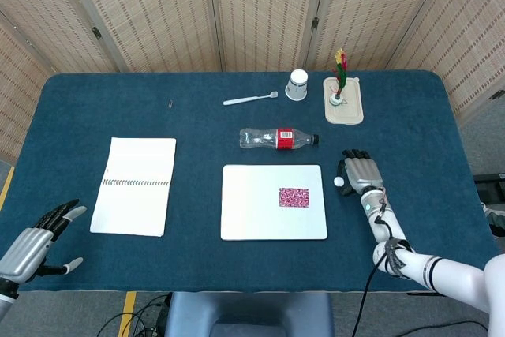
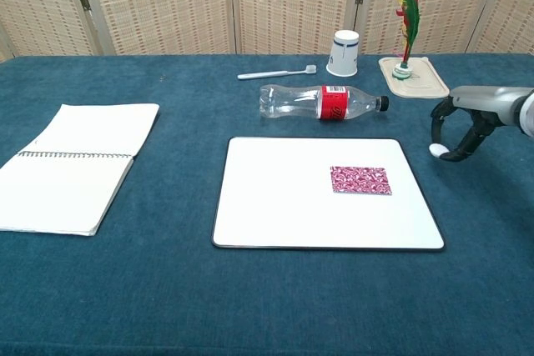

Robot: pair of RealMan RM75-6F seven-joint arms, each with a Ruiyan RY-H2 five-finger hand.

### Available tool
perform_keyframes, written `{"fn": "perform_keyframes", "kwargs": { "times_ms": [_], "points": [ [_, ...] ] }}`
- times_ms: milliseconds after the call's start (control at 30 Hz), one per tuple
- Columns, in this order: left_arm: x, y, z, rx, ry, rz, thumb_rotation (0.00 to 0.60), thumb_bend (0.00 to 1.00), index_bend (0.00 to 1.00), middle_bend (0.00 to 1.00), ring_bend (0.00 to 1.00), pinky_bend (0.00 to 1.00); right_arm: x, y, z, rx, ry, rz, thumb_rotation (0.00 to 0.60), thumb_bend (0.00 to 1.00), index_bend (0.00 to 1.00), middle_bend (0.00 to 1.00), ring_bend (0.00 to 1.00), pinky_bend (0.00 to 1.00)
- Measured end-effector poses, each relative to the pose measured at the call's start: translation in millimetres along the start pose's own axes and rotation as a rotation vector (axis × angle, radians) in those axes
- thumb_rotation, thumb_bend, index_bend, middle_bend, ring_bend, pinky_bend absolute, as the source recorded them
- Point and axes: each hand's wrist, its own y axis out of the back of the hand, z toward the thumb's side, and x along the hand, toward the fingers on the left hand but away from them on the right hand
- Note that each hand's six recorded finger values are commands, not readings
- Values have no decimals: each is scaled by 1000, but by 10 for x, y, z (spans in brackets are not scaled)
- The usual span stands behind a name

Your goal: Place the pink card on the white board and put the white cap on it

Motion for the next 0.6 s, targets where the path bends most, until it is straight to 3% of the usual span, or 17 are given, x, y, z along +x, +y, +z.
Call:
{"fn": "perform_keyframes", "kwargs": {
  "times_ms": [333, 600],
  "points": [
    [-6, 62, -75, -22, 22, 13, 600, 255, 103, 18, 3, 150, 76, -162, 682, 54, 136, 29, 600, 245, 488, 110, 0, 0],
    [-51, 115, -106, -40, 14, 22, 600, 255, 103, 17, 3, 150, 67, -255, 962, 95, 162, 27, 600, 244, 488, 110, 0, 0]
  ]
}}
